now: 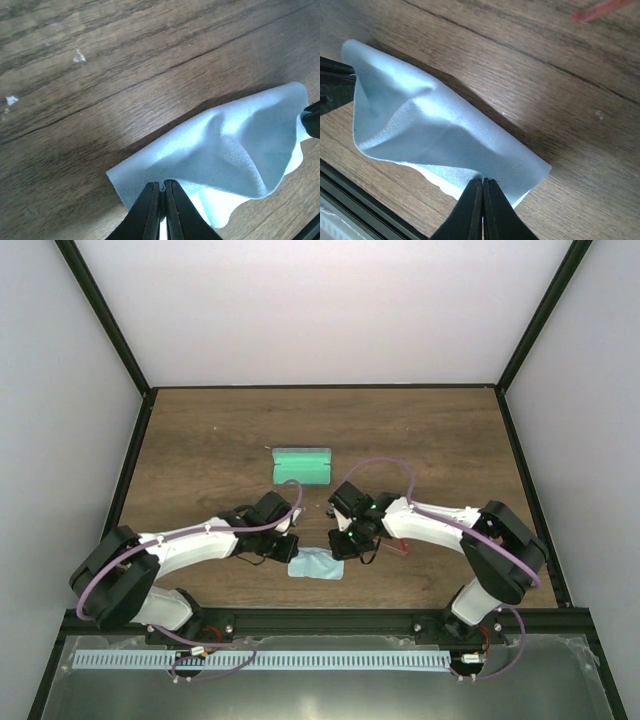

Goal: Organize the sunglasses
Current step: Fold the glasses cleaning cloth at the center of the board.

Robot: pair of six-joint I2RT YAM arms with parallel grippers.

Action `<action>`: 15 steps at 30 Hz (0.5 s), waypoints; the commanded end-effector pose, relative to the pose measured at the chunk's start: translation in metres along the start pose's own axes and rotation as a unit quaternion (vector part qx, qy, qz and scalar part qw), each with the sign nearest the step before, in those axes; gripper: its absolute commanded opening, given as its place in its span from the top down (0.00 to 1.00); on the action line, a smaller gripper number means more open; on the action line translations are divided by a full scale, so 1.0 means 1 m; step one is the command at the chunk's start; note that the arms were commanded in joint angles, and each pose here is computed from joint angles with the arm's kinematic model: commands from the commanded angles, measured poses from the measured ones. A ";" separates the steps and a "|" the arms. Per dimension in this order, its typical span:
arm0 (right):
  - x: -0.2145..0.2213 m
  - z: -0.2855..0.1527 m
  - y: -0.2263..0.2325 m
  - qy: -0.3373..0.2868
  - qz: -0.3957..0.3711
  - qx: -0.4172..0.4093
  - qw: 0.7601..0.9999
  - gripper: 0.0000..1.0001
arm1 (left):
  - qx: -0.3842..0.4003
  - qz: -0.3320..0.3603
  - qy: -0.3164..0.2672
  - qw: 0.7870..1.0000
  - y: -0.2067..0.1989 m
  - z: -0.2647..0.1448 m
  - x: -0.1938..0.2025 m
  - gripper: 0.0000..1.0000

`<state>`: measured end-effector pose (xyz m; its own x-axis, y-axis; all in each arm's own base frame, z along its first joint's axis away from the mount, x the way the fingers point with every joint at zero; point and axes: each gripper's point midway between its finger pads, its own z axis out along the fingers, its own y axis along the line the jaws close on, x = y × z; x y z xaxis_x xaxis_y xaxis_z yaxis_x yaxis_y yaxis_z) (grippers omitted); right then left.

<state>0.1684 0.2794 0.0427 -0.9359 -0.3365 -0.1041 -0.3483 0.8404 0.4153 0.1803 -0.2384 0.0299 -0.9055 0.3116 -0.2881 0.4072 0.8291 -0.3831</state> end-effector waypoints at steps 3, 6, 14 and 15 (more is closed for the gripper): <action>0.008 -0.003 0.001 0.003 -0.002 -0.001 1.000 0.99 | 0.015 0.014 0.012 1.000 -0.010 0.002 0.009 0.96; 0.009 -0.003 0.000 0.004 -0.003 0.000 1.000 0.99 | 0.023 0.022 0.014 0.999 -0.017 0.002 0.010 0.96; 0.012 -0.004 0.001 0.005 -0.004 -0.005 1.000 0.99 | 0.015 0.027 0.022 0.999 -0.018 0.003 0.016 0.96; 0.012 -0.004 0.002 0.005 -0.004 -0.005 1.000 0.99 | 0.013 0.027 0.022 0.999 -0.017 0.003 0.017 0.96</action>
<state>0.1615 0.2717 0.0381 -0.9371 -0.3385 -0.0859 -0.3431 0.8464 0.4073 0.1612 -0.2497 0.0294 -0.8865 0.3735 -0.2731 0.4573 0.7972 -0.3941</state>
